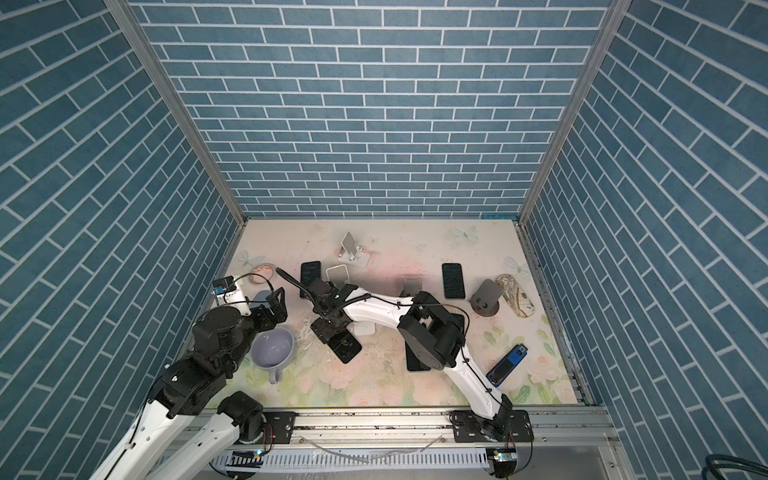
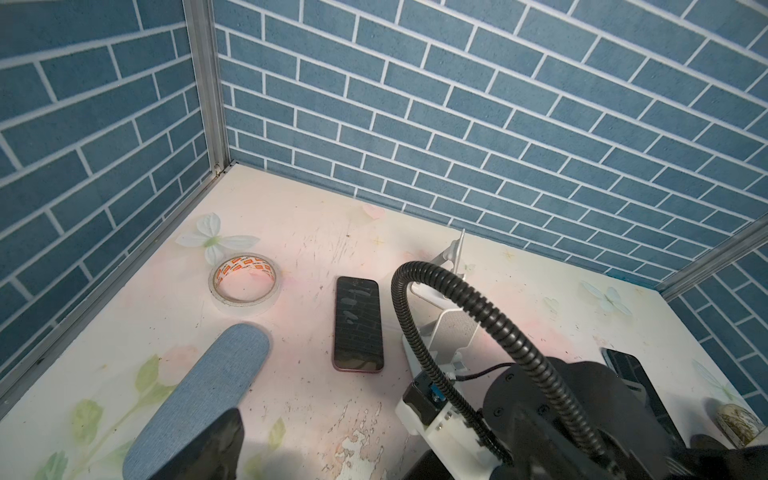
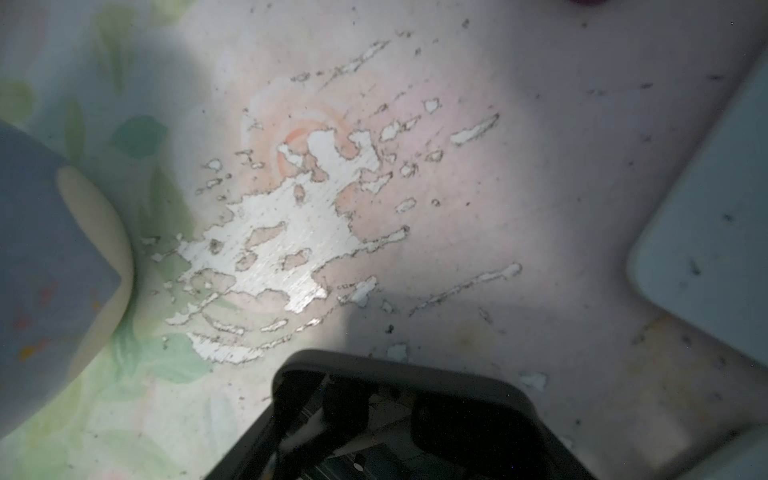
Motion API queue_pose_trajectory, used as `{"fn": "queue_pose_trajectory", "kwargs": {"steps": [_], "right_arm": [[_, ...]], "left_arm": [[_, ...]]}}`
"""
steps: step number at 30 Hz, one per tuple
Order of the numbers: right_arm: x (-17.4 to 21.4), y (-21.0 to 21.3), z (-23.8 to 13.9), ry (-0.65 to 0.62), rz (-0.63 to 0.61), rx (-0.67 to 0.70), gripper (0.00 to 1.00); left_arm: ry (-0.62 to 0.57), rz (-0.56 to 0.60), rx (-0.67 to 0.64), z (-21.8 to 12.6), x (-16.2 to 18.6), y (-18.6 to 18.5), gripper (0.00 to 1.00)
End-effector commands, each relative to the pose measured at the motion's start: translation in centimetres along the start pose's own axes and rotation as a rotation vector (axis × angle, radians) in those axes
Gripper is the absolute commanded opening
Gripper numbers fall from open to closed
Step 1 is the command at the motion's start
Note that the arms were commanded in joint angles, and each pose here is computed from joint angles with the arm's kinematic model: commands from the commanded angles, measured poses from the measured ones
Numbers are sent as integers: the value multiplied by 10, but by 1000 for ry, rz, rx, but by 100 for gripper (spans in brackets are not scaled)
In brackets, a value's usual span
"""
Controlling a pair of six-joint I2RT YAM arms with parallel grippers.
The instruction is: Remove the phone from the phone stand
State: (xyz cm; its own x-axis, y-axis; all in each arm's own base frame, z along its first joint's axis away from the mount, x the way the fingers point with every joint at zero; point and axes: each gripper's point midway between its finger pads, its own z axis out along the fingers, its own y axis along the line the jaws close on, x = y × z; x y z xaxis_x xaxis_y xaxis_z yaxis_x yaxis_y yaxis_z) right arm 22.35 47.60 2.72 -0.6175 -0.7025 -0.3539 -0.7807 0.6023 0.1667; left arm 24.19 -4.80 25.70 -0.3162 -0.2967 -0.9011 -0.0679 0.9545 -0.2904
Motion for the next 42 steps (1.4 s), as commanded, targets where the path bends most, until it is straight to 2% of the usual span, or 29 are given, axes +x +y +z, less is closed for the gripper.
{"fn": "queue_pose_trajectory", "kwargs": {"steps": [1, 30, 36, 42], "right_arm": [[56, -24, 33, 200, 62, 100, 69], [59, -21, 33, 220, 70, 99, 81], [47, -20, 16, 181, 62, 105, 82], [26, -27, -17, 90, 36, 166, 85]], "left_arm": [[-4, -1, -4, 3, 1, 1, 100], [1, -1, -6, 3, 4, 2, 100], [3, 1, -6, 2, 4, 2, 100], [-7, -3, -3, -2, 0, 3, 100]]}}
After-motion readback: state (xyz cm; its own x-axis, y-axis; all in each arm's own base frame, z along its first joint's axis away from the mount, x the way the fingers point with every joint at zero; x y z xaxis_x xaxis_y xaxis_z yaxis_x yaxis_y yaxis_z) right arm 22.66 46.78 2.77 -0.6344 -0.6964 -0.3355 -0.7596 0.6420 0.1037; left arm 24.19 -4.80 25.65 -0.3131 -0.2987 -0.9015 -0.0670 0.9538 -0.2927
